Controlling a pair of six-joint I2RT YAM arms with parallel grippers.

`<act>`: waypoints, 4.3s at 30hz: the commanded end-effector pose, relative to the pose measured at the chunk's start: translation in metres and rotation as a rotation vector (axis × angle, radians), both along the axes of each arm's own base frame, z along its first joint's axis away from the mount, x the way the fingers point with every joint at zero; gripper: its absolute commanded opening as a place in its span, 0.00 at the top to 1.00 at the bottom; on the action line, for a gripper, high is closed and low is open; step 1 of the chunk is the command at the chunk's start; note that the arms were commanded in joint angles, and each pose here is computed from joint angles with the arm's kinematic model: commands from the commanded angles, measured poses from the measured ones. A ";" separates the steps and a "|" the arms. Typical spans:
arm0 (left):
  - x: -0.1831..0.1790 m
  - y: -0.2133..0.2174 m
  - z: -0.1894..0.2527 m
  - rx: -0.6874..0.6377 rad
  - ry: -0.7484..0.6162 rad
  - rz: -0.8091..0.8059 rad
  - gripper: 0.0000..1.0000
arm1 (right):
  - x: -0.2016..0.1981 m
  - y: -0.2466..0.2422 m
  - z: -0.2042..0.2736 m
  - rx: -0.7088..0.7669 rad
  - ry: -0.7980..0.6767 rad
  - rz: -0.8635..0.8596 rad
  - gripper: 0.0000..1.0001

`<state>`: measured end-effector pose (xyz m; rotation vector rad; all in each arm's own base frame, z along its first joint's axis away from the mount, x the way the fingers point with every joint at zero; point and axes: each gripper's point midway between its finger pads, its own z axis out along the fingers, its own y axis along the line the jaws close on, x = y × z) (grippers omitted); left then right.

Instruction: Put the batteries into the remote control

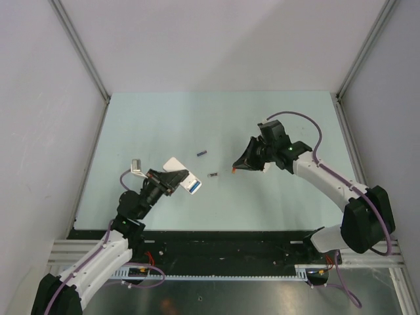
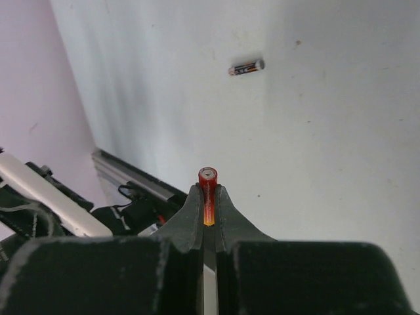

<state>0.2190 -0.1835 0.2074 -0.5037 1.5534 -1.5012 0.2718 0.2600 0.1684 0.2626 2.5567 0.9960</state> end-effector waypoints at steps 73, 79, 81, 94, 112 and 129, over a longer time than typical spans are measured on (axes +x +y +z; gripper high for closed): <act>0.005 -0.001 -0.001 0.058 -0.023 0.018 1.00 | 0.042 -0.027 -0.107 -0.602 -0.295 0.256 0.27; 0.005 -0.003 -0.004 0.076 -0.021 0.011 1.00 | 0.058 -0.016 -0.110 -0.672 -0.352 0.348 0.14; 0.005 -0.003 -0.003 0.083 -0.027 0.008 1.00 | 0.063 -0.017 -0.110 -0.721 -0.375 0.372 0.15; 0.009 -0.006 -0.002 0.117 -0.029 0.001 1.00 | 0.069 -0.006 -0.120 -0.722 -0.390 0.466 0.21; 0.011 -0.007 -0.006 0.130 -0.018 0.003 1.00 | 0.073 0.005 -0.136 -0.717 -0.375 0.511 0.23; 0.015 -0.005 -0.010 0.136 -0.005 0.012 1.00 | 0.075 0.004 -0.151 -0.676 -0.339 0.534 0.37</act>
